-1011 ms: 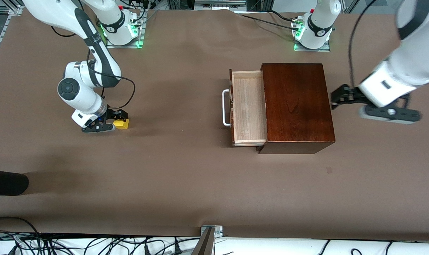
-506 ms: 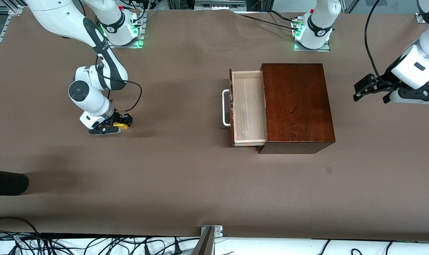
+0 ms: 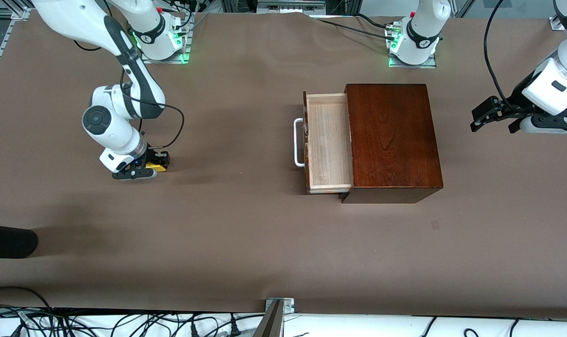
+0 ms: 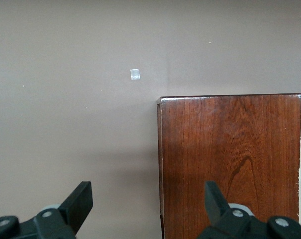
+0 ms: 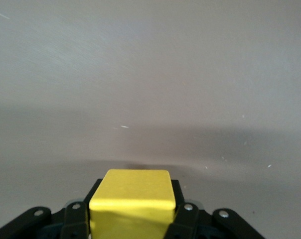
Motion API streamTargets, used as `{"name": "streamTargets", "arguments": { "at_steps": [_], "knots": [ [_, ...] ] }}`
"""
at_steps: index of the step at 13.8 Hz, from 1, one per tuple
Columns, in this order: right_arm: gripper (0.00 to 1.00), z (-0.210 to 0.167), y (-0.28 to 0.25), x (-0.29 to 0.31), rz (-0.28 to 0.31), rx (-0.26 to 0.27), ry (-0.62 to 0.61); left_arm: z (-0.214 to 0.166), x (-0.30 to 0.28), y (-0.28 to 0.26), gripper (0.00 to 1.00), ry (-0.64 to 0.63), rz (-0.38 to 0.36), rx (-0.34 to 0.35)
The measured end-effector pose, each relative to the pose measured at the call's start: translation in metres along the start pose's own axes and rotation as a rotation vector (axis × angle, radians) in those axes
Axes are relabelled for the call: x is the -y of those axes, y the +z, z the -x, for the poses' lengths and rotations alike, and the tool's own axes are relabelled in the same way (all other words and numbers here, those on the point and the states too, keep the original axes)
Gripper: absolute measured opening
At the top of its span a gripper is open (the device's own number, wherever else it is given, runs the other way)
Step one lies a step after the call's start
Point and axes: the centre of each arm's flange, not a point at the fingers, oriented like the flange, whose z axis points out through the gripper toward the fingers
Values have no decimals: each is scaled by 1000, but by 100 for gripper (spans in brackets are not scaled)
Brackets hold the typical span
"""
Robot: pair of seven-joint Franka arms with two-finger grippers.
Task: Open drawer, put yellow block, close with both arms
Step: 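Lift the yellow cube and carry it over the open drawer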
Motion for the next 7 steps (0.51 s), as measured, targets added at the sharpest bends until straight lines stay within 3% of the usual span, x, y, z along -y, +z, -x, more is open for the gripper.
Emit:
{"name": "streamTargets", "arguments": {
  "at_steps": [4, 7],
  "knots": [
    [56, -34, -96, 83, -37, 20, -135, -8, 5, -5, 100, -11, -2, 8],
    [56, -49, -169, 169, -78, -3, -268, -11, 0, -5, 100, -2, -4, 11]
  ]
}}
